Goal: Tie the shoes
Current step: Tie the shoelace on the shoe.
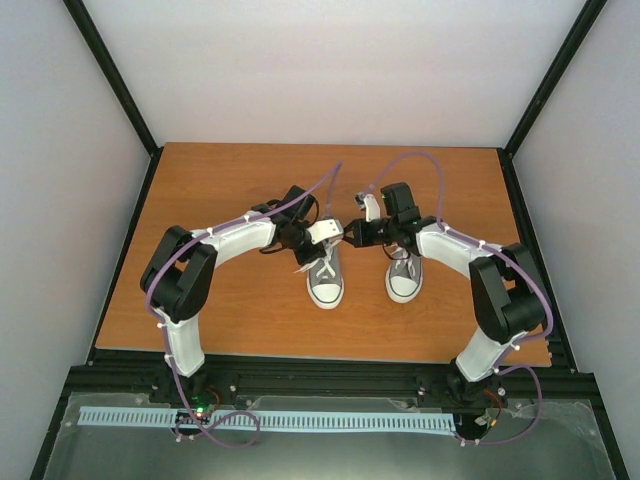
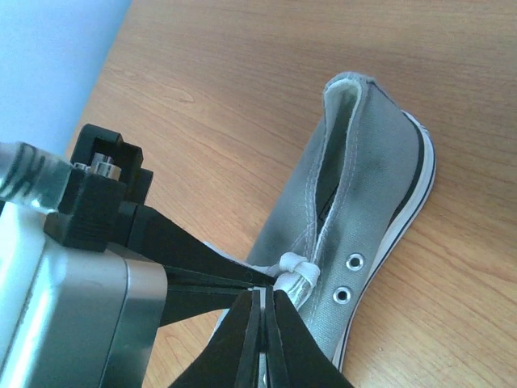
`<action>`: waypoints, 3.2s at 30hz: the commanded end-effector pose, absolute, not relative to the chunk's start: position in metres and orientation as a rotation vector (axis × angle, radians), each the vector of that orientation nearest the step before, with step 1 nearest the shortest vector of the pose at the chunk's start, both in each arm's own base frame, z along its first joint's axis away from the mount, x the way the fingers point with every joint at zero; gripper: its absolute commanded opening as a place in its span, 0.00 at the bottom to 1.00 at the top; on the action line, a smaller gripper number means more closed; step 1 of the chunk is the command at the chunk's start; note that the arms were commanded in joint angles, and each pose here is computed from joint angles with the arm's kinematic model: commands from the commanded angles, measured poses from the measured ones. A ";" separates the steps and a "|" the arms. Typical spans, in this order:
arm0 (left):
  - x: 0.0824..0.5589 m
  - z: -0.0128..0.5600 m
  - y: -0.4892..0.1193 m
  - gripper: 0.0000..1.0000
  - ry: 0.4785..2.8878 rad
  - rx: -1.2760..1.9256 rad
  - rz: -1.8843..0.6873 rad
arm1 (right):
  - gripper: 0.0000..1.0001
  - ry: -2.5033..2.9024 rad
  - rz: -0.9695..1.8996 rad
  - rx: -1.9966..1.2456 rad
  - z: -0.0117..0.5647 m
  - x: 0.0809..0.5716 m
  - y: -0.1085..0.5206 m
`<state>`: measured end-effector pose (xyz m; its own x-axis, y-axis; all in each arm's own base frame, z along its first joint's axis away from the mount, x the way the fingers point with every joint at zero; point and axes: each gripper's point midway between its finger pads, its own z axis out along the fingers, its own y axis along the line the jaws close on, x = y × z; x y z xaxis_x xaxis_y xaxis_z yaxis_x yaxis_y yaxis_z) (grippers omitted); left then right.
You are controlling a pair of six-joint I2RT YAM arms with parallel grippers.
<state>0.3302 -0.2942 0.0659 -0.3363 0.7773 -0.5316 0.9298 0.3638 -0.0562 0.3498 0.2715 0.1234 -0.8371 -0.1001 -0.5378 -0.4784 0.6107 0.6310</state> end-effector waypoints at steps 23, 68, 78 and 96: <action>0.315 0.040 -0.282 0.01 2.275 1.568 -0.481 | 0.03 2.373 1.130 -0.392 0.120 0.344 0.254; 0.332 0.084 -0.238 0.01 2.225 1.680 -0.599 | 0.46 1.580 0.520 -1.207 0.165 0.286 0.300; 0.341 0.117 -0.244 0.01 2.214 1.642 -0.604 | 0.37 1.417 0.188 -1.440 0.121 0.312 0.333; 0.341 0.142 -0.257 0.09 2.245 1.586 -0.739 | 0.37 1.427 0.120 -1.443 0.103 0.339 0.348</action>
